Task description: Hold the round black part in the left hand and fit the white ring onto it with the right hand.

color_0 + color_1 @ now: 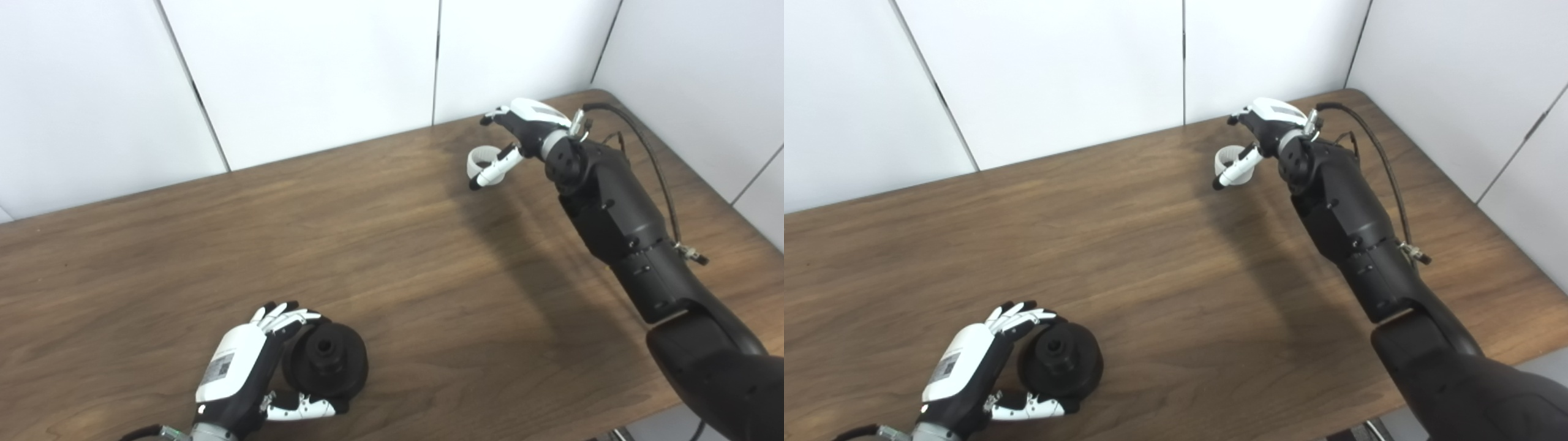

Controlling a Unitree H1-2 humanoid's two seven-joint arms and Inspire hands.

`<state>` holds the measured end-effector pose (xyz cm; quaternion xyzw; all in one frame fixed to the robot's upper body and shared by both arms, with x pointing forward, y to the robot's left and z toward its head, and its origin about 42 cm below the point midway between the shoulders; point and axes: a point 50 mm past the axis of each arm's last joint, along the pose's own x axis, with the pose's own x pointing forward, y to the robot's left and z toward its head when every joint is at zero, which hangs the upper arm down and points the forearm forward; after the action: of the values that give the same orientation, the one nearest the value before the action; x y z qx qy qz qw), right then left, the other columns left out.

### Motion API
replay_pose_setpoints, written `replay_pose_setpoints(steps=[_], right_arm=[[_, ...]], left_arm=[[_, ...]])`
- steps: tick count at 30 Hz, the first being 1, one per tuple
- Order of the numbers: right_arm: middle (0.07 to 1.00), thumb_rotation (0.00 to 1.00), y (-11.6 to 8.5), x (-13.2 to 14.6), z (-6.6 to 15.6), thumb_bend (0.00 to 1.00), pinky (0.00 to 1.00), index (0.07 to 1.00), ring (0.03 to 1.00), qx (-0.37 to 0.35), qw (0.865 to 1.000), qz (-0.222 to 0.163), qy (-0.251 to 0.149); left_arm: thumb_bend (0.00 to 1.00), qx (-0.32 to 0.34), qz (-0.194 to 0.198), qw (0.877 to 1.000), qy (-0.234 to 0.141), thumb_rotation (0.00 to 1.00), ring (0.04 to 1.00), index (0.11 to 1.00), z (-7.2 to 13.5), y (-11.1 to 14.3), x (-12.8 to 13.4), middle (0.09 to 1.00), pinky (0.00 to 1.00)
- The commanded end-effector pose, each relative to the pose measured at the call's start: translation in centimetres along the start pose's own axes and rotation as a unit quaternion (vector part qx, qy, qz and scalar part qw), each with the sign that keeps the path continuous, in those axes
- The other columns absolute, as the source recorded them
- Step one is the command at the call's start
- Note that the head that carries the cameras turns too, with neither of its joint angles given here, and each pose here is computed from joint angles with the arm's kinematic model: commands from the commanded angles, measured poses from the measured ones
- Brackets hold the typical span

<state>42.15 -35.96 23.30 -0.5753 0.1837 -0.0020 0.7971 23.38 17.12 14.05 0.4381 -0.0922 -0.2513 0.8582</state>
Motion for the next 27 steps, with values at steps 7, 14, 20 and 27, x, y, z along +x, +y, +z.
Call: replay_pose_setpoints(steps=[7,14,20,27], right_arm=[[0.952,0.36,-2.6,0.5,-0.2,0.96,0.96,0.854,1.000,-0.010,0.999,-0.048,0.006],[0.947,0.41,-1.9,0.8,-0.9,0.96,0.99,0.839,1.000,-0.015,0.999,-0.045,0.010],[0.913,0.40,-1.7,0.9,-0.8,0.94,0.95,0.792,0.988,-0.023,0.998,-0.059,0.001],[0.893,0.37,-1.4,1.0,-0.8,0.92,0.93,0.741,0.971,-0.024,0.997,-0.068,-0.007]], left_arm=[[0.52,0.003,0.001,1.000,0.002,0.05,0.934,0.484,0.5,0.5,-0.4,0.828,1.00],[0.52,0.016,0.003,1.000,0.002,0.06,0.938,0.484,0.8,0.5,-0.5,0.831,1.00],[0.52,0.010,0.002,1.000,0.002,0.06,0.944,0.484,1.1,0.6,-0.5,0.832,1.00],[0.52,0.008,0.002,1.000,-0.001,0.06,0.942,0.484,1.4,0.7,-0.5,0.830,1.00]])
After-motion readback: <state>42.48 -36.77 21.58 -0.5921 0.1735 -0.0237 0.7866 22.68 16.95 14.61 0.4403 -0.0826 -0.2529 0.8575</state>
